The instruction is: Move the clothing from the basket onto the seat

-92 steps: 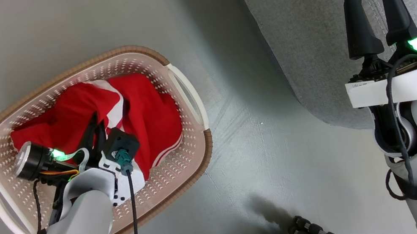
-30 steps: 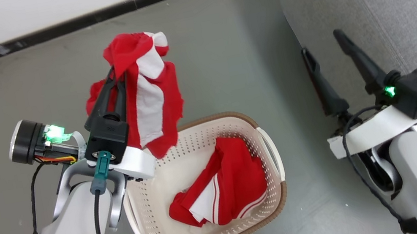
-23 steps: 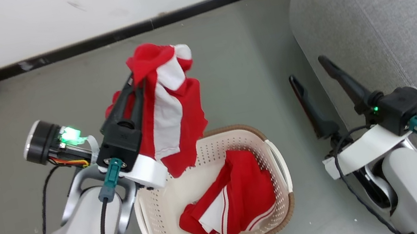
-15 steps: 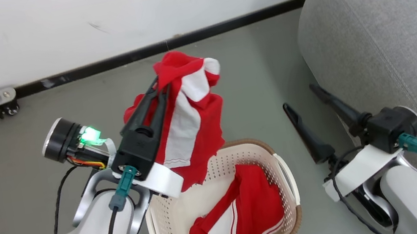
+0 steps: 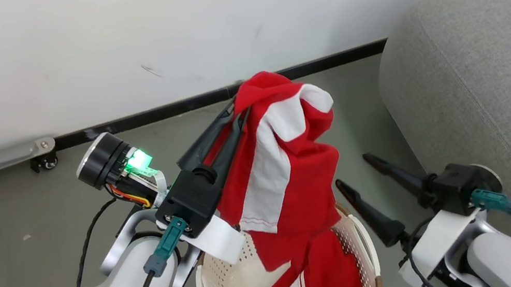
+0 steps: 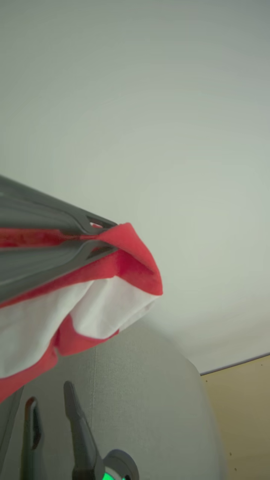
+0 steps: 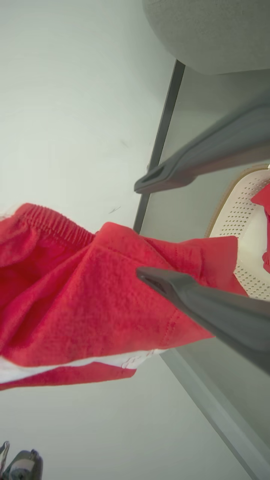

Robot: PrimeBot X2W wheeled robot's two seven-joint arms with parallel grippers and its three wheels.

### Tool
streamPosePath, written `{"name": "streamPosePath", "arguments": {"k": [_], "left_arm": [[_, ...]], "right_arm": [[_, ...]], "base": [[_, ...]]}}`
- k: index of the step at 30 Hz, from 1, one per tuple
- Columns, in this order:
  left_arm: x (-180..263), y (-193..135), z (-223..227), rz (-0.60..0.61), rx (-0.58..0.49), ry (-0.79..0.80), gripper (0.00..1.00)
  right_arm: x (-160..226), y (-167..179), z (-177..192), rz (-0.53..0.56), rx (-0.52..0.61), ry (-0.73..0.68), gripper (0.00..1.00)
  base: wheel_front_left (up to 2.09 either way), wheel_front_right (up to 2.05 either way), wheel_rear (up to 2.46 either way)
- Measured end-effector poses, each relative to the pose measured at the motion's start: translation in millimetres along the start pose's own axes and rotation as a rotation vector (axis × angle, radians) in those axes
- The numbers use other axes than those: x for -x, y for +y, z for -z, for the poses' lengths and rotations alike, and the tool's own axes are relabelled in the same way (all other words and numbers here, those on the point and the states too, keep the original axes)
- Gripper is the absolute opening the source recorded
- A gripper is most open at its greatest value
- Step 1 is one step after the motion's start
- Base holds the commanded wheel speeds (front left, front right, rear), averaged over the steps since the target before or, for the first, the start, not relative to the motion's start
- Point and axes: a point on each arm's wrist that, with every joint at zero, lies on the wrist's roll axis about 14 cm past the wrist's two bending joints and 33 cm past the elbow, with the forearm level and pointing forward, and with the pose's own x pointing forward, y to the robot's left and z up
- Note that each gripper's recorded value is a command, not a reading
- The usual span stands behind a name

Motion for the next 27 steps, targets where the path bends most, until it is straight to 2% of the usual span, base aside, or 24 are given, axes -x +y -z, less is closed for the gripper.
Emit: {"name": "streamPosePath", "arguments": {"k": [5, 13, 20, 27], "left_arm": [[3, -6, -14, 0.032, -0.010, -0.024, 0.00], [7, -8, -35, 0.047, -0.020, -0.065, 0.00], [10, -11, -46, 0.059, -0.028, -0.085, 0.00], [11, -17, -54, 0.079, -0.031, -0.096, 0.00]], "right_arm": [[4, 17, -4, -0.063, -0.017, 0.012, 1.00], [16, 15, -10, -0.098, -0.029, 0.040, 1.00], [19, 37, -13, -0.190, -0.068, 0.069, 1.00], [15, 38, -20, -0.232, -0.078, 0.104, 1.00]], "base": [[0.00, 0.00, 0.00], [0.00, 0.00, 0.00], [0.00, 0.00, 0.00], [0.00, 0.00, 0.00]]}}
